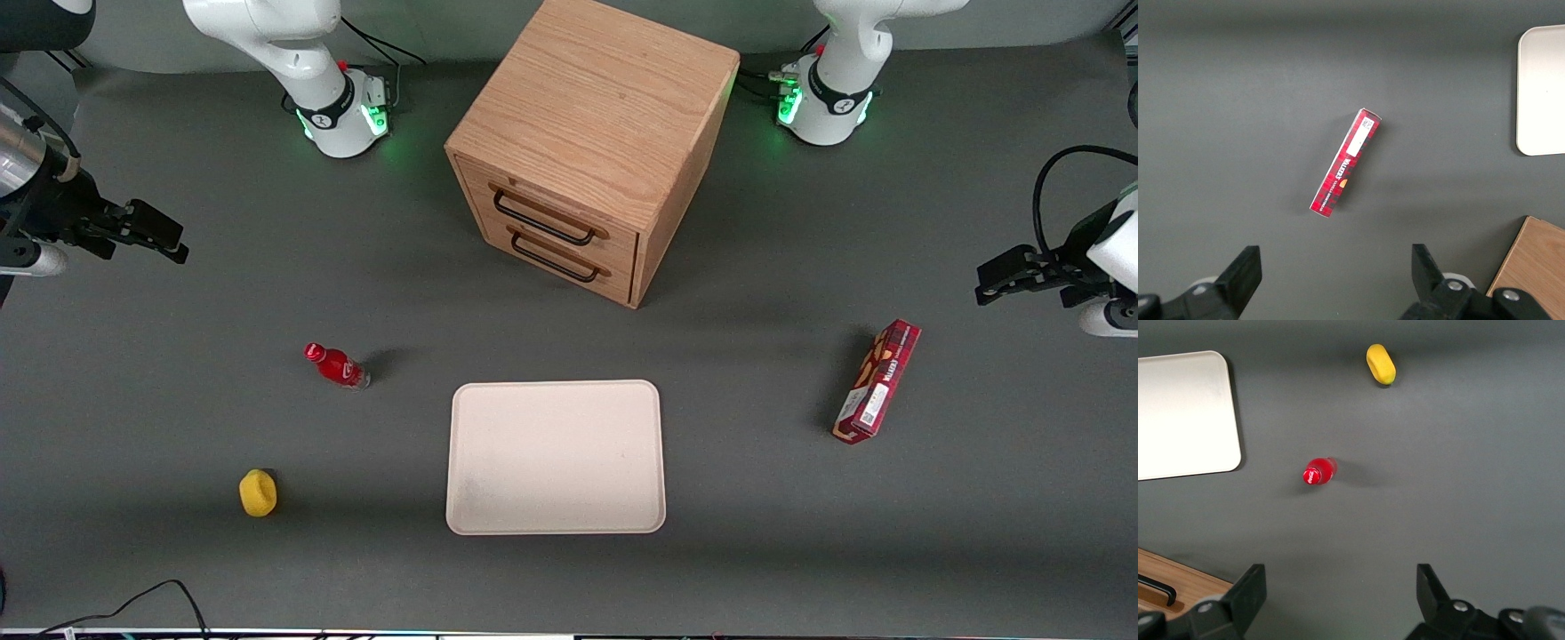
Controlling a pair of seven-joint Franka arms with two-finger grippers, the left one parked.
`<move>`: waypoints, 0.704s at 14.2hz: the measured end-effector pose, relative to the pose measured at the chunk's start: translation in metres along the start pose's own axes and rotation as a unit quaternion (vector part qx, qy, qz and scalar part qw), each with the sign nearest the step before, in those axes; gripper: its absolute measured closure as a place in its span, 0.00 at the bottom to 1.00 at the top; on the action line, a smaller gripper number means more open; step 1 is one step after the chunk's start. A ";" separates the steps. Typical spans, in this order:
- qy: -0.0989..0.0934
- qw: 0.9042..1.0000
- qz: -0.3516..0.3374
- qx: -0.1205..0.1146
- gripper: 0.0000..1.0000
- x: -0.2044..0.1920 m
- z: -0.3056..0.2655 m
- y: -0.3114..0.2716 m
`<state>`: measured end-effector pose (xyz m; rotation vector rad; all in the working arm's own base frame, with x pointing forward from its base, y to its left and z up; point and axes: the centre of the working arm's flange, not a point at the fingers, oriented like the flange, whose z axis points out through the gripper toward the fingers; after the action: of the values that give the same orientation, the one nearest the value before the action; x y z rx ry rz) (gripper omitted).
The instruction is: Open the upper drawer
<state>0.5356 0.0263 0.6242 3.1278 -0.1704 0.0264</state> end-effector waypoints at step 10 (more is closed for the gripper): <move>0.003 1.000 -0.011 0.014 0.00 -0.005 -0.018 -0.014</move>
<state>0.5323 0.0411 0.6422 3.1559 -0.1377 0.0387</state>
